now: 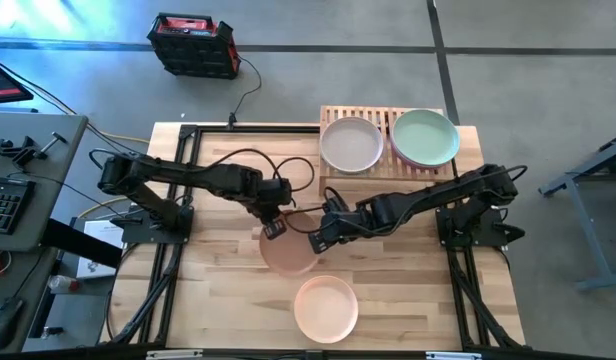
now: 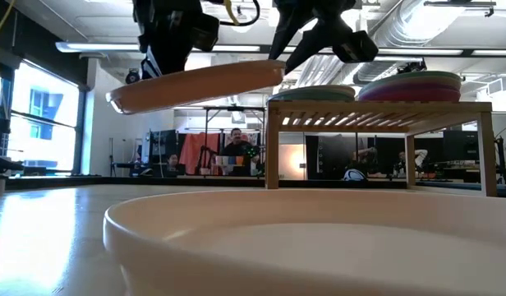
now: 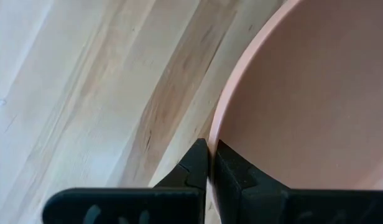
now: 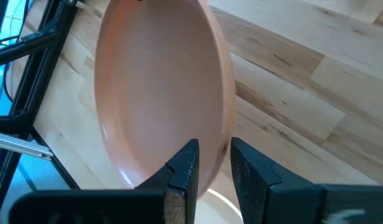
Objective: Place and stack plates onto a shelf
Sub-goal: Stack the brown plate on top of the gray plate on the shelf
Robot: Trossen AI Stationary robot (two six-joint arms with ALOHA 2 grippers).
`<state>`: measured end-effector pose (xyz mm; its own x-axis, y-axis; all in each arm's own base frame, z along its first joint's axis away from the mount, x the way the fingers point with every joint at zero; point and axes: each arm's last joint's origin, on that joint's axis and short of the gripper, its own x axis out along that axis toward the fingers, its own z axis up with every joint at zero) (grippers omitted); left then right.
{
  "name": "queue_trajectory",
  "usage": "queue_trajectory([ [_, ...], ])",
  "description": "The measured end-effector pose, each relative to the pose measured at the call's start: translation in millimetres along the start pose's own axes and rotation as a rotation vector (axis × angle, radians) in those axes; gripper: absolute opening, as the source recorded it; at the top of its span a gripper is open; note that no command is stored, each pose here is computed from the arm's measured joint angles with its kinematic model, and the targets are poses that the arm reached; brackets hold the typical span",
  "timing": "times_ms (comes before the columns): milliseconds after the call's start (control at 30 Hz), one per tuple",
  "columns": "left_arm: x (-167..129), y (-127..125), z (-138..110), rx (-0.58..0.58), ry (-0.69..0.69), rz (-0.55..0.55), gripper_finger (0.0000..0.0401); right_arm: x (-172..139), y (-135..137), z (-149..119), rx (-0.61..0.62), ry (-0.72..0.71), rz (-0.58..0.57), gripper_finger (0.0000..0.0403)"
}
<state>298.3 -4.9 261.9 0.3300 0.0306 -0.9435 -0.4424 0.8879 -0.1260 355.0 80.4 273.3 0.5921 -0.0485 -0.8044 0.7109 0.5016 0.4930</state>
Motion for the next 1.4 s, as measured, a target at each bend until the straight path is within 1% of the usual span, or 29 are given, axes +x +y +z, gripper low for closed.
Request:
queue_trajectory([
  [300, 0.0, -1.5, 2.9, 0.000, -0.027, -0.020, 0.0001, 0.1, -1.0, 0.5, 0.003, -0.006, -0.011, 0.0073],
  [467, -0.5, -3.0, 5.4, -0.002, -0.052, -0.037, 0.0001, 0.0, -4.9, -0.3, 0.038, -0.007, -0.053, 0.0073],
  [600, -0.6, -3.5, 6.0, -0.002, -0.056, -0.046, 0.0001, 0.0, -5.2, -0.3, 0.046, -0.007, -0.056, 0.0072],
  [700, -0.7, -4.3, 6.5, -0.001, -0.058, -0.059, 0.0001, 0.0, -5.2, -0.2, 0.058, -0.012, -0.057, 0.0056],
  [800, -0.7, -4.4, 6.5, -0.001, -0.056, -0.062, 0.0001, 0.0, -5.2, -0.3, 0.058, -0.006, -0.056, 0.0017],
  [867, -0.8, -4.4, 6.4, -0.002, -0.056, -0.063, 0.0007, 0.1, -6.0, -0.3, 0.060, 0.000, -0.061, 0.0007],
  [967, -0.8, -4.6, 6.3, 0.001, -0.055, -0.064, 0.0018, 0.1, -5.6, -0.7, 0.080, 0.003, -0.057, 0.0011],
  [1067, -0.8, -4.6, 6.3, 0.002, -0.055, -0.064, 0.0027, 0.1, -5.7, -0.7, 0.083, 0.011, -0.056, 0.0003],
  [1233, -0.8, -5.1, 5.9, 0.003, -0.045, -0.081, 0.0042, 0.1, -5.5, -1.1, 0.099, 0.017, -0.054, 0.0002],
  [1400, -0.8, -5.3, 6.1, 0.018, -0.044, -0.090, 0.0068, 0.0, -5.3, -1.3, 0.109, 0.020, -0.052, 0.0001],
])
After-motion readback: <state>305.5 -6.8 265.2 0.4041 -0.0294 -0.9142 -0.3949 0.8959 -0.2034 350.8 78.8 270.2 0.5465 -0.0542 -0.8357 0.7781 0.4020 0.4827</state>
